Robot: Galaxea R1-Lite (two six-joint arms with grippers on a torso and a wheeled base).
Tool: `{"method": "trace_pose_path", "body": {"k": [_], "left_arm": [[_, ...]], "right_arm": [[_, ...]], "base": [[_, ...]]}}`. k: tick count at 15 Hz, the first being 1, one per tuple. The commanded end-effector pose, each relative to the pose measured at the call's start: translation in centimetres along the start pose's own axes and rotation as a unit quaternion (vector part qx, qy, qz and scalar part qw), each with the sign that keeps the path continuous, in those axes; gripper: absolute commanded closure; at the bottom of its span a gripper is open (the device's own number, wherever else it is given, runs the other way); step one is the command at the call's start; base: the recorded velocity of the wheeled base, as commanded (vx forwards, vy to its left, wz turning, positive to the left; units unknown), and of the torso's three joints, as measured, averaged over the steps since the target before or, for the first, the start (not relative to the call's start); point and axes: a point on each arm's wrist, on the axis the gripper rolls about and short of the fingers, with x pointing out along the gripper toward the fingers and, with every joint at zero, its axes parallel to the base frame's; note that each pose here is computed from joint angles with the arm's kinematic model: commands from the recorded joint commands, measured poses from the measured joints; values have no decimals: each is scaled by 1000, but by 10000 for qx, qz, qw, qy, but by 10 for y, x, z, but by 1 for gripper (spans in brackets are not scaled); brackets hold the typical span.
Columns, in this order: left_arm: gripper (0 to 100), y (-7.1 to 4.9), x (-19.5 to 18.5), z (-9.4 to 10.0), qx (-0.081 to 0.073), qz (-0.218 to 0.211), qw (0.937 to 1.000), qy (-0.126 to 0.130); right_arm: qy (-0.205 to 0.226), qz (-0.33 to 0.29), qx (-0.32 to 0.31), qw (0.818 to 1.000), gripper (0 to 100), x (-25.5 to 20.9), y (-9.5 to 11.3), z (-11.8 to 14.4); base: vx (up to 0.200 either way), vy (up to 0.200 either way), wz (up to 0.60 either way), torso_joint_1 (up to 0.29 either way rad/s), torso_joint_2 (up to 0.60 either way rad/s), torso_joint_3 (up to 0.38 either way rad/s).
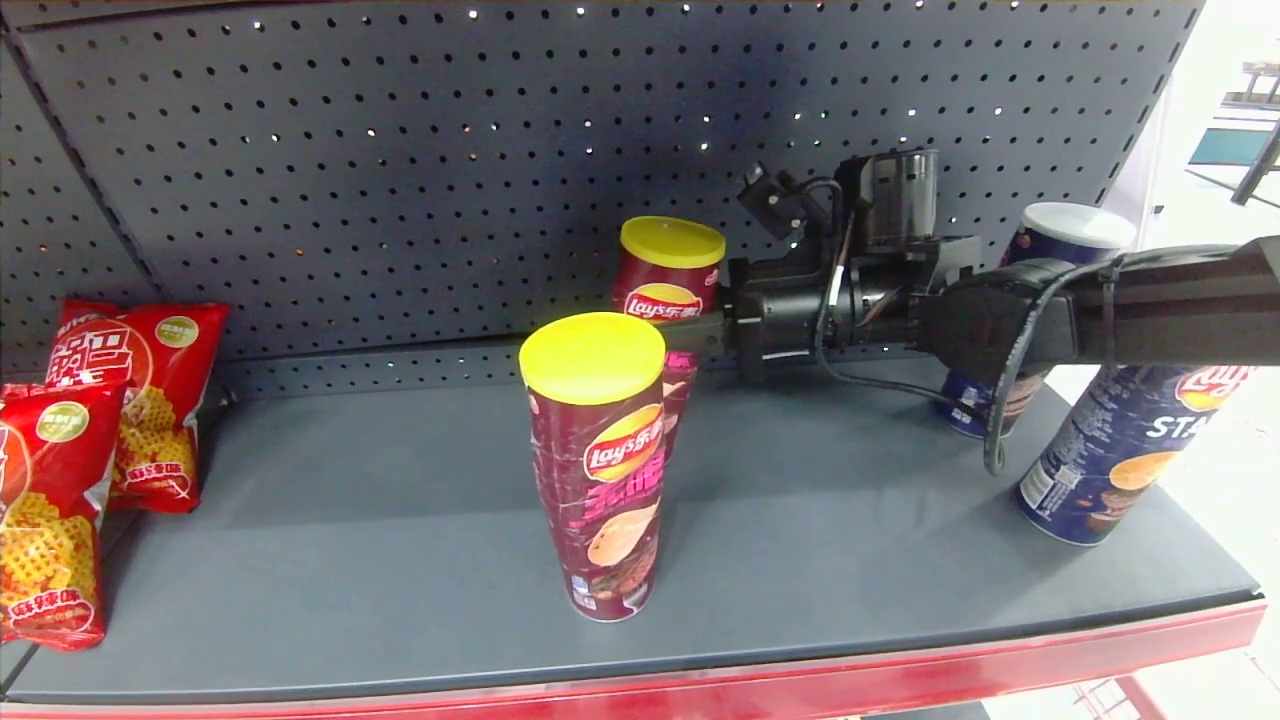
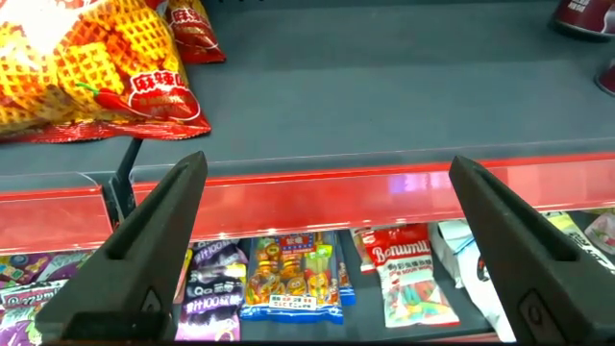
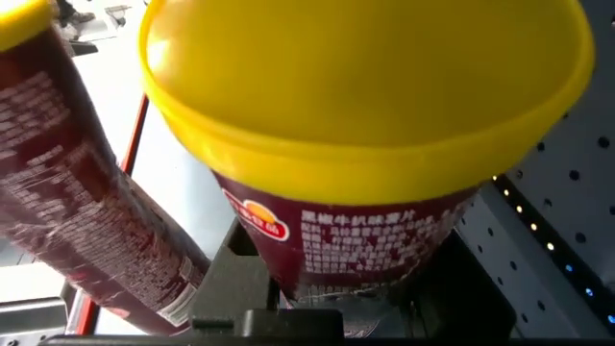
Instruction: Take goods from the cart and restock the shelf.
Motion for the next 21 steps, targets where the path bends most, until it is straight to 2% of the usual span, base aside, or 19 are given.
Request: {"method": "trace_pose_path", "body": {"k": [1,12,13,18,21], "left_arm": [[0,0,0,0,1,0,10000,-14],[0,0,0,0,1,0,10000,-6],[0,0,0,0,1,0,10000,2],[0,0,0,0,-7,0,10000,2],[0,0,0,0,1,0,10000,2]], "right_arm": [[22,34,26,10000,100,3,0,-3],[113,150,120,9998,100,20,-2,-16],[127,154,146,9997,0,20,-1,-17],[111,135,125,9998,0,14,1,-14],[121,-8,157,9998,0,-6,5,-9]], "base": [[0,0,0,0,0,0],[0,0,0,0,0,0],[0,0,0,0,0,0],[0,0,0,0,0,0],[0,0,0,0,0,0]]}}
